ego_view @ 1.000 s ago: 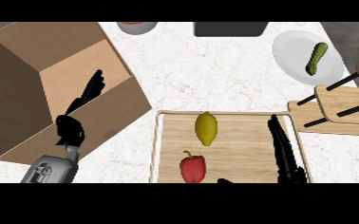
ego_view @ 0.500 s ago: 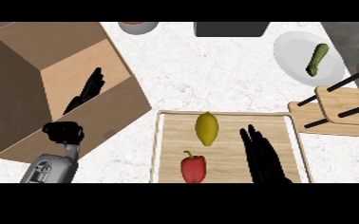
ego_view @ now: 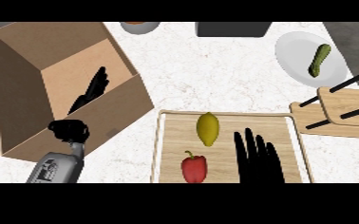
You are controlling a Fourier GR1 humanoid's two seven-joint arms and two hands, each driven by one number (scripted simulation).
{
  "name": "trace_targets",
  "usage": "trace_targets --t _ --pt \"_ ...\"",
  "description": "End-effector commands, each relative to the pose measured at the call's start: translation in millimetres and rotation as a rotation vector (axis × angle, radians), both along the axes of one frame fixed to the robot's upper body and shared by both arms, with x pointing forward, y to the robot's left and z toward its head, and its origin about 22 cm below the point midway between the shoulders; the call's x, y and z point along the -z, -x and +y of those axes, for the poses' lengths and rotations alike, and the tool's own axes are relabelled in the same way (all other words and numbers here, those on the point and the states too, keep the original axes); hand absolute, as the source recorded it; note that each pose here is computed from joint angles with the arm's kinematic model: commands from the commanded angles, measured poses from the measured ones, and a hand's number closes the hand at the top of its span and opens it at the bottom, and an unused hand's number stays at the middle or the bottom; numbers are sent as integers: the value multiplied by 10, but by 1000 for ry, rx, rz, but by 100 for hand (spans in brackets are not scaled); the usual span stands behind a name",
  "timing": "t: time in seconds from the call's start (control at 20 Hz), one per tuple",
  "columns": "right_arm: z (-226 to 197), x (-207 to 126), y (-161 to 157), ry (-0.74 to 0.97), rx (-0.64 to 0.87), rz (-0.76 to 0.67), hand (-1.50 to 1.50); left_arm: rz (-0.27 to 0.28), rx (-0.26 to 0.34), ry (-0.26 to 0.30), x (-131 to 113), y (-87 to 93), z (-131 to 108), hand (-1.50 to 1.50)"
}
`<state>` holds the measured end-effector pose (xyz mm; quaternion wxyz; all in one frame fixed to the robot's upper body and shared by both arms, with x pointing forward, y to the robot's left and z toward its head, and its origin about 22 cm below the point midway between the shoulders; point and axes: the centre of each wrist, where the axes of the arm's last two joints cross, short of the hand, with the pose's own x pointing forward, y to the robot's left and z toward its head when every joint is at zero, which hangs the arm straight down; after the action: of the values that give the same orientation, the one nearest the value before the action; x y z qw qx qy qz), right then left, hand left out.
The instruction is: Pick the bell pepper from the tray and place it in the tiered shelf
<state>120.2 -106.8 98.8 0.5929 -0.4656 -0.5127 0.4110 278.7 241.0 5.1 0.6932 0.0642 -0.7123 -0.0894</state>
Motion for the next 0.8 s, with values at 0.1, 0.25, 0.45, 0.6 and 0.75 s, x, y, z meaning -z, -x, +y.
trace_targets --t 0.1,0.25,0.45,0.6,0.75 --pt "487 -174 122 -110 24 44 -150 -2 62 -21 -72 9 -65 0" --pt "528 -160 157 -88 11 38 -150 6 65 -30 -111 -79 -157 0" --pt "566 -98 -5 -86 57 11 -150 25 72 -29 -88 -41 -134 0" --pt "587 -83 45 -96 51 33 -150 14 56 -12 -124 -71 -248 0" --pt "636 -55 112 -95 49 23 -150 9 82 -12 -59 -24 -161 0"
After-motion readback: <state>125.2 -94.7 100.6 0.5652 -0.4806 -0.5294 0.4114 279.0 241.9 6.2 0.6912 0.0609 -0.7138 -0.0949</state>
